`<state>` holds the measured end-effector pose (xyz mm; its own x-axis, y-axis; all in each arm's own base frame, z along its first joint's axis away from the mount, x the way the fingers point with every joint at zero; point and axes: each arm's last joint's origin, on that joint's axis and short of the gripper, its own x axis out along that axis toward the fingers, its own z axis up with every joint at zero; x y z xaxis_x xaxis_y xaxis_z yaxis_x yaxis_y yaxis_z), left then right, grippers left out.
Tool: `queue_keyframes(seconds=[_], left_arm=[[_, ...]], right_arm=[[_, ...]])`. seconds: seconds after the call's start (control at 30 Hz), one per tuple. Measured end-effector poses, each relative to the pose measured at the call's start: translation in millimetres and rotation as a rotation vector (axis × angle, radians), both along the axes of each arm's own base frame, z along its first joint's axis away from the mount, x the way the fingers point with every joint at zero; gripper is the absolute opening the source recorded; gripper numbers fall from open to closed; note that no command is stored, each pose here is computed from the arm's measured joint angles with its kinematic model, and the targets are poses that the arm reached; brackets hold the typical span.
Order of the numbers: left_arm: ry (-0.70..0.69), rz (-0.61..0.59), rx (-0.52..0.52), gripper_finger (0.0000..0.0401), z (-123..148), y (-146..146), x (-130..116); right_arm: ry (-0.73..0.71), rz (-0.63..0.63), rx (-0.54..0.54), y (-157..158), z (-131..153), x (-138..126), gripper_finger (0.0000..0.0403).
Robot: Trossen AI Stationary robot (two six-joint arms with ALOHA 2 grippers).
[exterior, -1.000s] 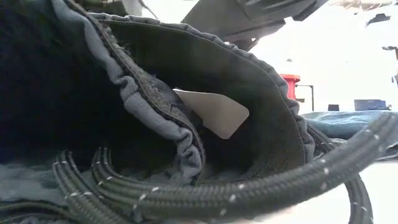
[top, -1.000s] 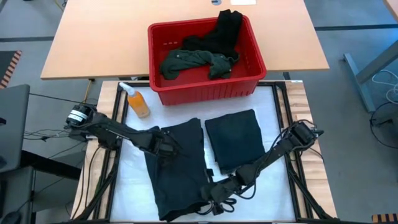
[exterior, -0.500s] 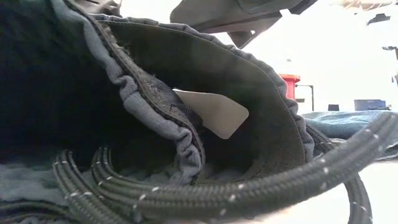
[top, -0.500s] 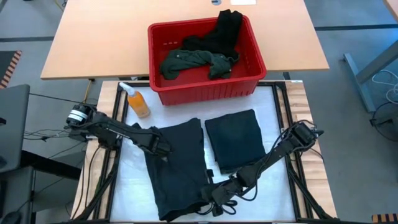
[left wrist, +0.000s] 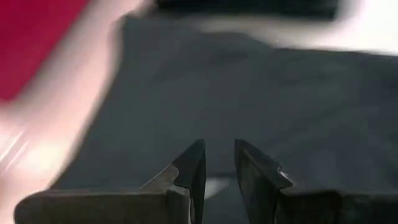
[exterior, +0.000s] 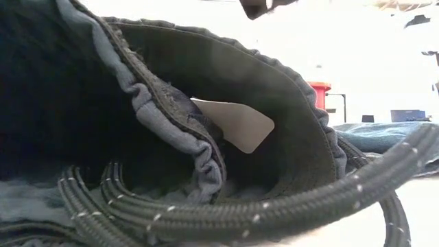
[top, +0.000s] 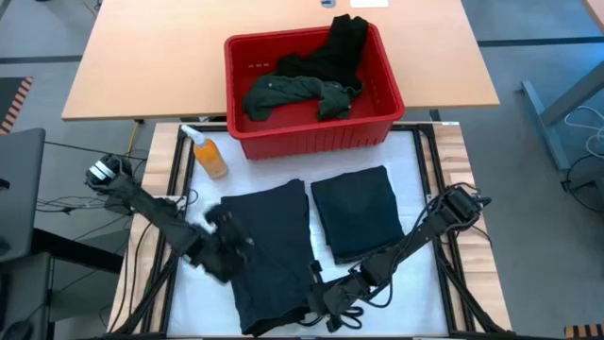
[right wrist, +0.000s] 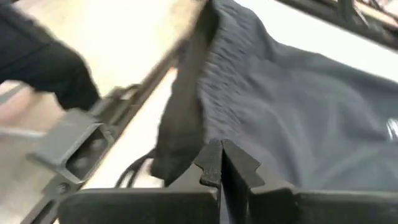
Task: Fold Laundry from Bin
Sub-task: Fold the dark blue shorts
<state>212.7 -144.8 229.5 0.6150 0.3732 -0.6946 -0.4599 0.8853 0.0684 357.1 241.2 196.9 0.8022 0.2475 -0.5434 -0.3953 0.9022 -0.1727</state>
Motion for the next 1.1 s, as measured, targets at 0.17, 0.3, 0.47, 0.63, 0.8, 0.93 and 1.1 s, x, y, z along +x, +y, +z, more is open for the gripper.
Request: queue_keyframes(seconds=[0.17, 0.3, 0.47, 0.63, 0.8, 0.93, 1.1], left_arm=[[-0.135, -0.277, 0.024, 0.0075, -5.9, -42.1, 11.5], [-0.140, -0.348, 0.057, 0.0075, -11.9, -52.1, 15.6], [-0.115, -0.346, 0.046, 0.0075, -14.3, -48.5, 18.8], [-0.101, -0.351, 0.022, 0.0075, -14.7, -45.5, 21.8], [-0.095, -0.358, -0.001, 0.0075, -14.9, -45.5, 22.3], [-0.095, -0.351, -0.008, 0.0075, -15.2, -45.4, 22.1], [-0.100, -0.337, 0.006, 0.0075, -14.9, -42.8, 24.1]], right_arm=[[-0.073, 0.116, -0.107, 12.0, 9.6, -2.6, 0.0057], [-0.110, 0.164, -0.097, 19.3, 19.6, -2.2, 0.0103], [-0.109, 0.141, -0.057, 20.9, 23.0, -0.3, 0.0185], [-0.022, 0.168, -0.234, 21.6, -13.3, 3.2, 0.0261], [0.032, 0.162, -0.426, 22.2, -36.9, -0.6, 0.0286], [0.046, 0.184, -0.412, 23.2, -38.0, -1.5, 0.0286], [0.034, 0.248, -0.422, 24.3, -40.3, -0.3, 0.0286]])
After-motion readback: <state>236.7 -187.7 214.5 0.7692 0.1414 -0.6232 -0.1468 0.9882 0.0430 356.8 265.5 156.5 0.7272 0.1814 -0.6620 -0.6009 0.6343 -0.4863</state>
